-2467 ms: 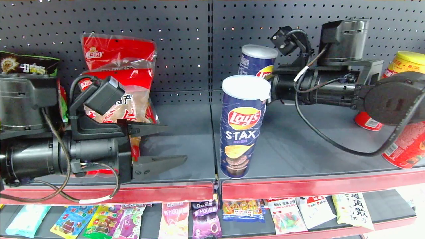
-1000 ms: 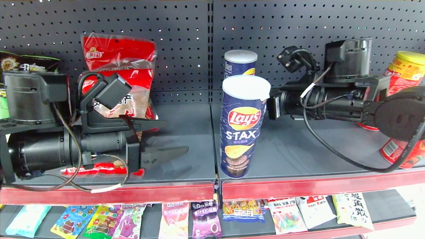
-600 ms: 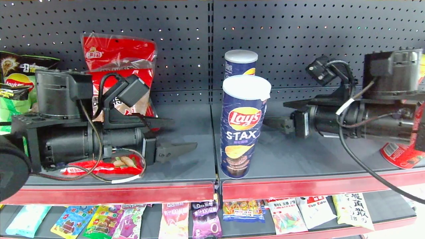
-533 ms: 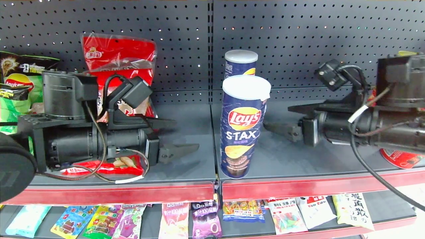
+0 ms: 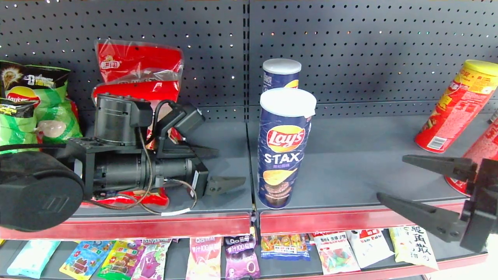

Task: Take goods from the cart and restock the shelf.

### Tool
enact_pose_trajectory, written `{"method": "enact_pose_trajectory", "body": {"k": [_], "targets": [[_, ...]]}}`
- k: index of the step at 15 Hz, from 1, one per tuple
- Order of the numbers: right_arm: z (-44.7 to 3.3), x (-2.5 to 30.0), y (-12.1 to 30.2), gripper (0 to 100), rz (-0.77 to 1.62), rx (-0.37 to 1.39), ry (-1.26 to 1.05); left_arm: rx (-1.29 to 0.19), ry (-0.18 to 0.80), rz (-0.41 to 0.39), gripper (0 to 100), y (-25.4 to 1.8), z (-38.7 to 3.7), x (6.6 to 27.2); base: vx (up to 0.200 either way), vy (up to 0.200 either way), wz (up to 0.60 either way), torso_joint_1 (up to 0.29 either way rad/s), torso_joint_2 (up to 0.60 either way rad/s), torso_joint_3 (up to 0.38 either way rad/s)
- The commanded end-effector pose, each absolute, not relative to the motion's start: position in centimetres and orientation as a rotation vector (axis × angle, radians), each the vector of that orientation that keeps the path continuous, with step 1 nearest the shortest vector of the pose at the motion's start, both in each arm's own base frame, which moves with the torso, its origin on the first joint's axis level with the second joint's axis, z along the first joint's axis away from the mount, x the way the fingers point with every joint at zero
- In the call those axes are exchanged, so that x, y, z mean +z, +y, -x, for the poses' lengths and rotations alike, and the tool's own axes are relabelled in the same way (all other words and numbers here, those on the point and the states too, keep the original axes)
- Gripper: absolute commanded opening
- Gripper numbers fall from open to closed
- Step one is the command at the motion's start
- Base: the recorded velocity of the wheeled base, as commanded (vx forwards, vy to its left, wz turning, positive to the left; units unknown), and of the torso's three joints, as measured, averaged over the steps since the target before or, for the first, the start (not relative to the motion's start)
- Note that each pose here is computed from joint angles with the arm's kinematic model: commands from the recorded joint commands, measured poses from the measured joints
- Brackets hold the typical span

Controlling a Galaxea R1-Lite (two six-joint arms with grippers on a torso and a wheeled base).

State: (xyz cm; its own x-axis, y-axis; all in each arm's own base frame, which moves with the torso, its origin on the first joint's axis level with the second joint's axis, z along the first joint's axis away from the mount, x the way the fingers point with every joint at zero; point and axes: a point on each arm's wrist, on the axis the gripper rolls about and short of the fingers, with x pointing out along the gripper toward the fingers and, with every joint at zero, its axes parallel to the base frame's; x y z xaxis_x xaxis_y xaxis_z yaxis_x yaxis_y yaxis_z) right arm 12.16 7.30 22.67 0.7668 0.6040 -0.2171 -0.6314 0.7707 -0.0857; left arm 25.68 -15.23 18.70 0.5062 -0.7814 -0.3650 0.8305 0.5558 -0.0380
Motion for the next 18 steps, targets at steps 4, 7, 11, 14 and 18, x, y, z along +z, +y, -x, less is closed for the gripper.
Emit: {"method": "enact_pose_trajectory", "body": {"k": [4, 7, 11, 14, 18], "targets": [[-10.8, 23.9, 5.4, 100, 0.135, 0.574, 0.094, -0.986, 0.394, -0.159, 100, -16.3, -26.2, 17.6, 0.0, 0.0, 0.0, 0.0, 0.0, 0.0], [-10.7, 24.1, 5.3, 100, 0.133, 0.567, 0.085, -0.985, 0.389, -0.159, 100, -16.6, -26.7, 17.6, 0.0, 0.0, 0.0, 0.0, 0.0, 0.0], [-10.6, 24.1, 5.2, 100, 0.133, 0.566, 0.082, -0.998, 0.392, -0.162, 100, -17.2, -26.9, 17.4, 0.0, 0.0, 0.0, 0.0, 0.0, 0.0], [-10.6, 24.2, 5.2, 100, 0.132, 0.562, 0.078, -1.004, 0.393, -0.164, 100, -17.4, -26.9, 17.3, 0.0, 0.0, 0.0, 0.0, 0.0, 0.0], [-10.6, 24.2, 5.1, 100, 0.132, 0.55, 0.078, -1.008, 0.38, -0.163, 100, -17.8, -27.3, 17.6, 0.0, 0.0, 0.0, 0.0, 0.0, 0.0]]}}
